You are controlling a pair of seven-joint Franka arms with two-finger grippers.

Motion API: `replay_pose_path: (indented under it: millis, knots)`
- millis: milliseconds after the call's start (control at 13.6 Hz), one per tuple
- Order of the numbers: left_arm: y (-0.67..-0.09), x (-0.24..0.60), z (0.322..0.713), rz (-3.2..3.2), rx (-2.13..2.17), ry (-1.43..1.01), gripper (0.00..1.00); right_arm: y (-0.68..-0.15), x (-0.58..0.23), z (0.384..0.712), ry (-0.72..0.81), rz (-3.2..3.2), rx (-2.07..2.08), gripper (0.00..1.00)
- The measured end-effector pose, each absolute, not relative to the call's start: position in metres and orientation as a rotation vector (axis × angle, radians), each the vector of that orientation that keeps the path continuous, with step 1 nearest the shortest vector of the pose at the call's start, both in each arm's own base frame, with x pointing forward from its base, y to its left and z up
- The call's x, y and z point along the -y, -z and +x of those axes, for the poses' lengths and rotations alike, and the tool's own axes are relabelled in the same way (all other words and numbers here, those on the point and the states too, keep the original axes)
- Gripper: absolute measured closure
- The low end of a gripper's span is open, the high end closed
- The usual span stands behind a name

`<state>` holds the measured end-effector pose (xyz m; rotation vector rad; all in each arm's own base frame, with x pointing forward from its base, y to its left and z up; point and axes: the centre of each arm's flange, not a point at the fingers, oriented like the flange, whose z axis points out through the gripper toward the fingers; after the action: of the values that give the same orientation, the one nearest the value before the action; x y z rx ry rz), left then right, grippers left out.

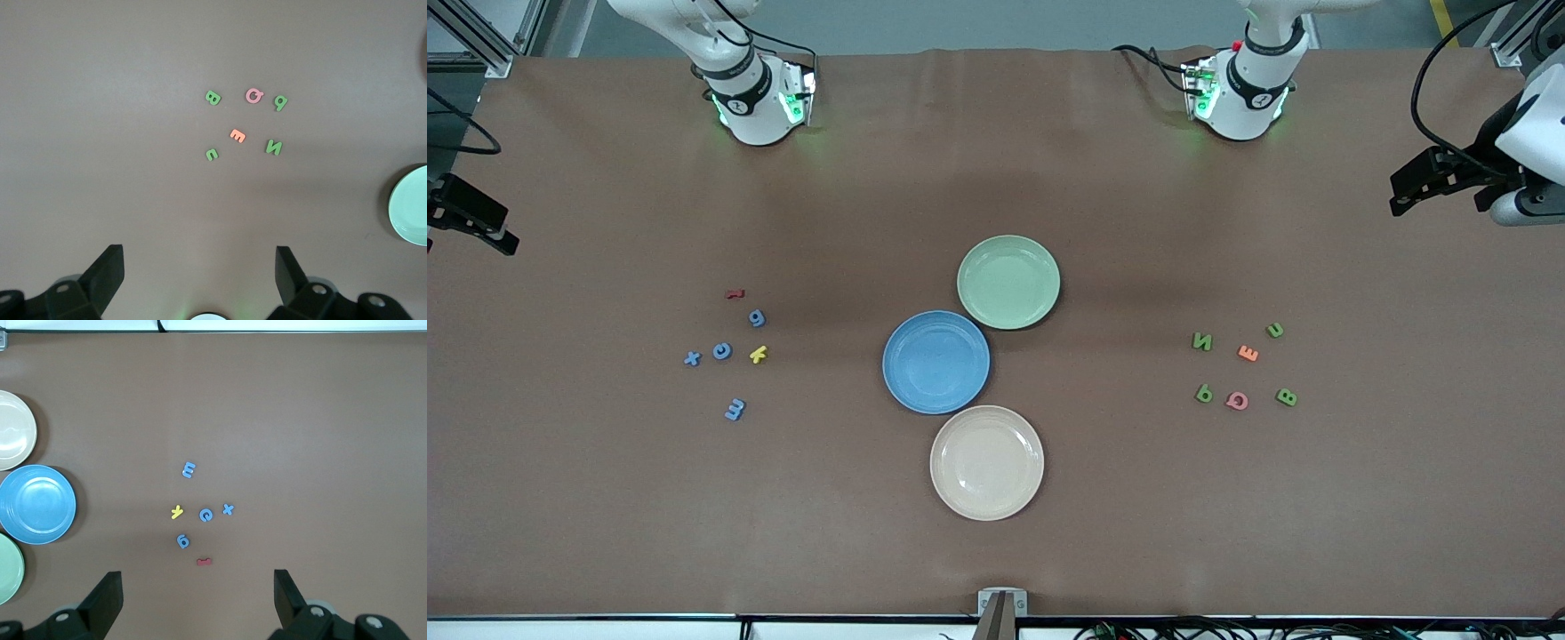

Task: Sort letters by color into matching plates
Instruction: 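Move both grippers out from the rest pose toward the letters, then grasp the green N with the left gripper while the right gripper grasps the blue m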

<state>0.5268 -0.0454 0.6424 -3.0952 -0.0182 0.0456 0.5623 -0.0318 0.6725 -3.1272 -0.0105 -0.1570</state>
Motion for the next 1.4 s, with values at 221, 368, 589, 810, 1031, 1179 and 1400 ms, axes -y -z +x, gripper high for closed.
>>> replay_pose_path:
  millis: [221, 368, 589, 810, 1031, 1179, 1400]
  knots:
    - [-0.642, 0.049, 0.528, -3.095, 0.006, -0.048, 0.00, -0.672, 0.032, 0.562, 0.157, -3.127, 0.011, 0.00]
    - [-0.637, 0.053, 0.530, -3.095, -0.006, -0.062, 0.00, -0.672, 0.032, 0.562, 0.157, -3.127, 0.011, 0.00]
    - [-0.621, 0.057, 0.538, -3.093, -0.018, -0.109, 0.00, -0.672, 0.032, 0.562, 0.157, -3.127, 0.011, 0.00]
    - [-0.588, 0.057, 0.549, -3.091, -0.021, -0.152, 0.00, -0.666, 0.031, 0.564, 0.128, -3.128, 0.012, 0.00]
    - [-0.540, 0.057, 0.558, -3.094, -0.024, -0.146, 0.00, -0.630, 0.029, 0.583, 0.027, -3.131, 0.016, 0.00]
    - [-0.505, 0.056, 0.560, -3.097, -0.024, -0.128, 0.00, -0.597, 0.019, 0.598, -0.068, -3.129, 0.050, 0.00]
    - [-0.446, 0.054, 0.557, -3.105, -0.028, -0.072, 0.00, -0.529, -0.007, 0.620, -0.226, -3.120, 0.114, 0.00]
